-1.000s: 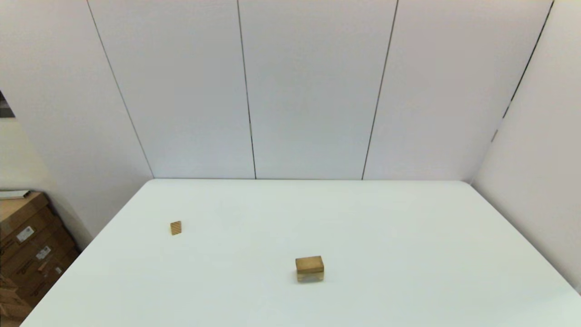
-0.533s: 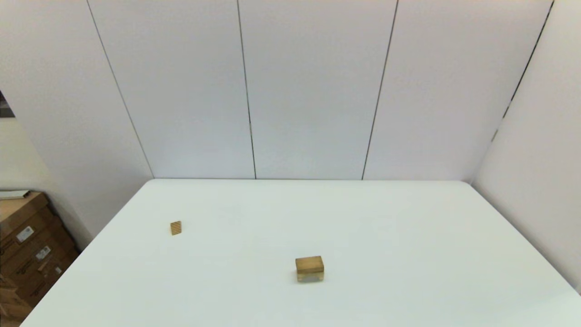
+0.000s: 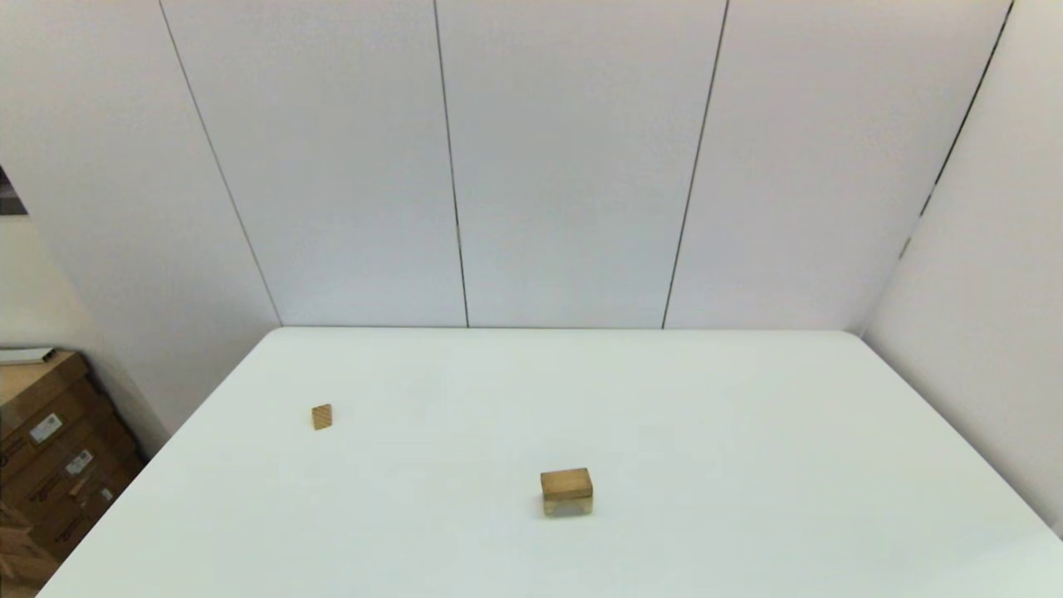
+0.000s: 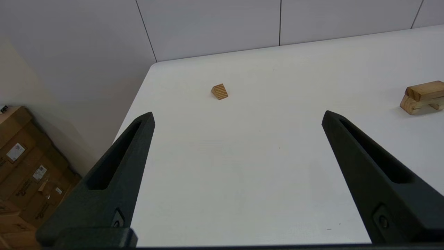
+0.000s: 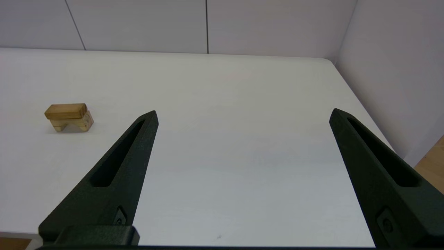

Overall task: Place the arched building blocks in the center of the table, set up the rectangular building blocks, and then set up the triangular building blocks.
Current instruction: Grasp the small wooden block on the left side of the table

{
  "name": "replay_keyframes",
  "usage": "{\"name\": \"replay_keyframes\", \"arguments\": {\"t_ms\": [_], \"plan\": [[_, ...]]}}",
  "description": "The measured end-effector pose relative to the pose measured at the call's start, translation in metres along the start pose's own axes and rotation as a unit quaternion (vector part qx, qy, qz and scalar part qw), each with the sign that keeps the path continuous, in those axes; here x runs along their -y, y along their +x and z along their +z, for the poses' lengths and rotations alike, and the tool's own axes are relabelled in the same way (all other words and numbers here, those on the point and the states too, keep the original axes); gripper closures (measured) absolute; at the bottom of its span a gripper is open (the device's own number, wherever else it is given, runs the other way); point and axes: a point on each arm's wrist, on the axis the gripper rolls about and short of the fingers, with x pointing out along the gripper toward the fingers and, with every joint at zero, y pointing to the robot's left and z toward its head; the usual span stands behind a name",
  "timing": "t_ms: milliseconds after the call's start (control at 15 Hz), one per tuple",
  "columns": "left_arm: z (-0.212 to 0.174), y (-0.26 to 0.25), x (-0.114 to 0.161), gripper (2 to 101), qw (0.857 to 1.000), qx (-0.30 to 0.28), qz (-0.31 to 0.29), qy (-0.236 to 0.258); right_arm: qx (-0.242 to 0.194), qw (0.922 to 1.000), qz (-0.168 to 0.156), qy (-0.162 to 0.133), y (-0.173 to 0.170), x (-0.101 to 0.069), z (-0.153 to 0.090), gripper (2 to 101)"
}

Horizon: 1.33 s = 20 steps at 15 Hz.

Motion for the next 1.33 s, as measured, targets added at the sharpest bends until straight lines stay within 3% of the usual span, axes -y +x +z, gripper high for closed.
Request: {"name": "replay_keyframes", "arguments": {"t_ms": [1000, 1333], "plan": [[0.0001, 0.0000, 0.0000, 5.4, 1.000, 0.000, 0.000, 0.000, 0.000, 1.0000, 0.000, 0.000, 0.0000, 0.0000, 0.0000, 4.8], [0.0005, 0.0000, -0.0006, 5.4, 0.999, 0.002, 0.013, -0.030, 0.000, 1.0000, 0.000, 0.000, 0.0000, 0.0000, 0.0000, 4.6]]}}
